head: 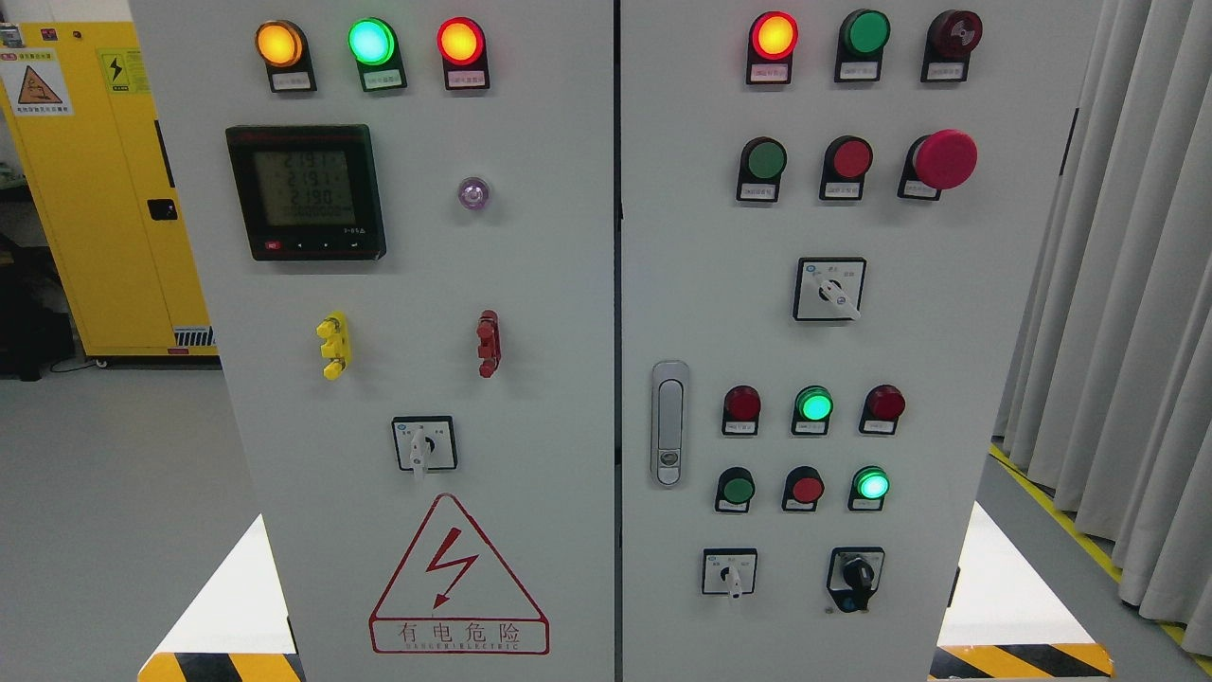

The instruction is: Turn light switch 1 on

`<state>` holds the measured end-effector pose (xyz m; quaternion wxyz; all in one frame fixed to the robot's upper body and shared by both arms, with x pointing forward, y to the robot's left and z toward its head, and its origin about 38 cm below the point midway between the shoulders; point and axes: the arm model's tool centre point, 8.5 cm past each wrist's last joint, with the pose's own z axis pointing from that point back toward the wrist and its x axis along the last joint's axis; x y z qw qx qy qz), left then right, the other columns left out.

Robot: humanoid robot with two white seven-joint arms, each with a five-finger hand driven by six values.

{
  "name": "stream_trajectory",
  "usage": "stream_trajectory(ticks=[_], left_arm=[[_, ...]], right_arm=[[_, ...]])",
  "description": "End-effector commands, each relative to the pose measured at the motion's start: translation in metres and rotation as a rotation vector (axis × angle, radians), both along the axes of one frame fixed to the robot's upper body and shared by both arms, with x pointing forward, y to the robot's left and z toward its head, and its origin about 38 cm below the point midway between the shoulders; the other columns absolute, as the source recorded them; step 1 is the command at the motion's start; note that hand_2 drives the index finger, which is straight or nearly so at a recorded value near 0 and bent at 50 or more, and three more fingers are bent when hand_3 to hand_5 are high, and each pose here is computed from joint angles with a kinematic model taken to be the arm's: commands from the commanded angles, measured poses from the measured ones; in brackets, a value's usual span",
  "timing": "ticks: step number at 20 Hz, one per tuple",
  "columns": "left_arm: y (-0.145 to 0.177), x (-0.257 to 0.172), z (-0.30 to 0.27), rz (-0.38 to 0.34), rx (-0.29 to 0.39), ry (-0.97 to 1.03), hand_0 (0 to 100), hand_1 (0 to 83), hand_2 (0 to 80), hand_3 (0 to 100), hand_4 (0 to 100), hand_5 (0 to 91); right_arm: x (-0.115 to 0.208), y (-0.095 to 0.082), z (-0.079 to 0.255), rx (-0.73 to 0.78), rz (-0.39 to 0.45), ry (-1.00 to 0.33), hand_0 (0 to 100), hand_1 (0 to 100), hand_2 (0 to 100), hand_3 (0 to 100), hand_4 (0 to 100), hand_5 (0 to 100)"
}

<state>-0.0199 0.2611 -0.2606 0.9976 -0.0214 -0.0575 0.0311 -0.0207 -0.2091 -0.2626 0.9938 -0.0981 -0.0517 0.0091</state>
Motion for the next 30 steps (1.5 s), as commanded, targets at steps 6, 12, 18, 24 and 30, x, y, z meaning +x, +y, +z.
stream_trajectory(ticks=[6,12,18,24,30], left_arm=[[0.011,-0.002,0.001,-0.003,0.018,0.006,22,14.4,0.0,0,0,0.0],[0.020,0.033,0.006,0.019,0.098,-0.198,22,16.0,0.0,0,0,0.0],[0.037,0.088,0.049,0.080,0.148,-0.562,22,22.8,0.0,19,21,0.0],[0.054,0.180,0.161,0.059,0.253,-1.017,26,29.7,5.4,34,44,14.5],[0.051,0.234,0.273,0.072,0.296,-1.376,29,39.0,27.8,53,62,37.2]], right_arm=[[-0.001,0.000,0.000,0.001,-0.029,0.002,0,50,4,0,0,0],[-0.001,0.000,0.000,0.001,-0.029,0.002,0,50,4,0,0,0],[-0.001,0.000,0.000,0.001,-0.029,0.002,0,50,4,0,0,0],[-0.001,0.000,0.000,0.001,-0.029,0.002,0,50,4,0,0,0],[-0.001,0.000,0.000,0.001,-0.029,0.002,0,50,4,0,0,0]])
